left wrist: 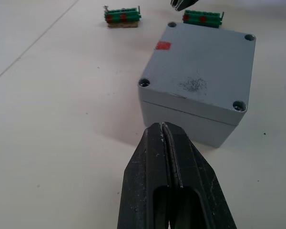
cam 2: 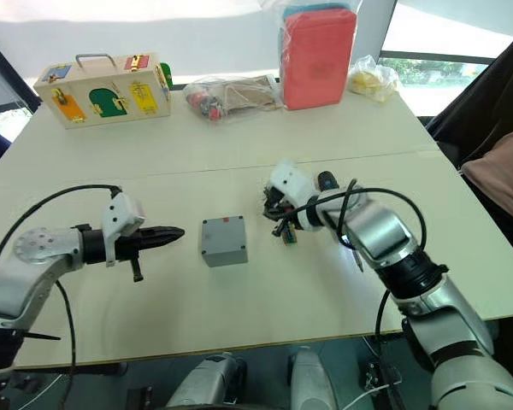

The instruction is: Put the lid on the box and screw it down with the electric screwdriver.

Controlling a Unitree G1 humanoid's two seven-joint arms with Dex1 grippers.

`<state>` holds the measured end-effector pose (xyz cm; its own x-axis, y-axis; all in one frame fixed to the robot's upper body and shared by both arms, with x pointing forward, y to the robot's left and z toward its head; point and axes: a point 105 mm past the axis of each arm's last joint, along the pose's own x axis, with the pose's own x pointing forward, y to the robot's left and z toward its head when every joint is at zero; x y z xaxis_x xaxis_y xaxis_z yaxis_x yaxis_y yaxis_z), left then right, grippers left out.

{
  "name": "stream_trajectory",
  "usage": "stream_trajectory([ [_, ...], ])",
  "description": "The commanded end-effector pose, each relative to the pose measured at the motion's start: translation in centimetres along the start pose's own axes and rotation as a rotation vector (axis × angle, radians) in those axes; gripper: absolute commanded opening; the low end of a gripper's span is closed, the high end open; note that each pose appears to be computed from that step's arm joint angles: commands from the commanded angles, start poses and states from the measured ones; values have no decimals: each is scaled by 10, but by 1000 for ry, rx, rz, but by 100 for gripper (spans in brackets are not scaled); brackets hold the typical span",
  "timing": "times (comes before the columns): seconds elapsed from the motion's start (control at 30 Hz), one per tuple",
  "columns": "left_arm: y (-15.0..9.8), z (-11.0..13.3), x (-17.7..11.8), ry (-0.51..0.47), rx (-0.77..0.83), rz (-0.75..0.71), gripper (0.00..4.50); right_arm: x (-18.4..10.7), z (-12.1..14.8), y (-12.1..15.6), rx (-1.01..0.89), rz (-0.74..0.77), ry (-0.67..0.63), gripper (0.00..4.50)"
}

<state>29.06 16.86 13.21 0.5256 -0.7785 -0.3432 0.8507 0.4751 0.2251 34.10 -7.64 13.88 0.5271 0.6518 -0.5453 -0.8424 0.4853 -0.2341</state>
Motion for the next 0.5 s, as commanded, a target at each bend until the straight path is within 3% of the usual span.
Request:
stream_trajectory([
  [0.03,4,1,7,-19,21,19,0,3,12,9,-74,2,-60,4],
  [0.5,11,6,49,-69,36,-24,0,10,17,57,-99,199,-74,4],
])
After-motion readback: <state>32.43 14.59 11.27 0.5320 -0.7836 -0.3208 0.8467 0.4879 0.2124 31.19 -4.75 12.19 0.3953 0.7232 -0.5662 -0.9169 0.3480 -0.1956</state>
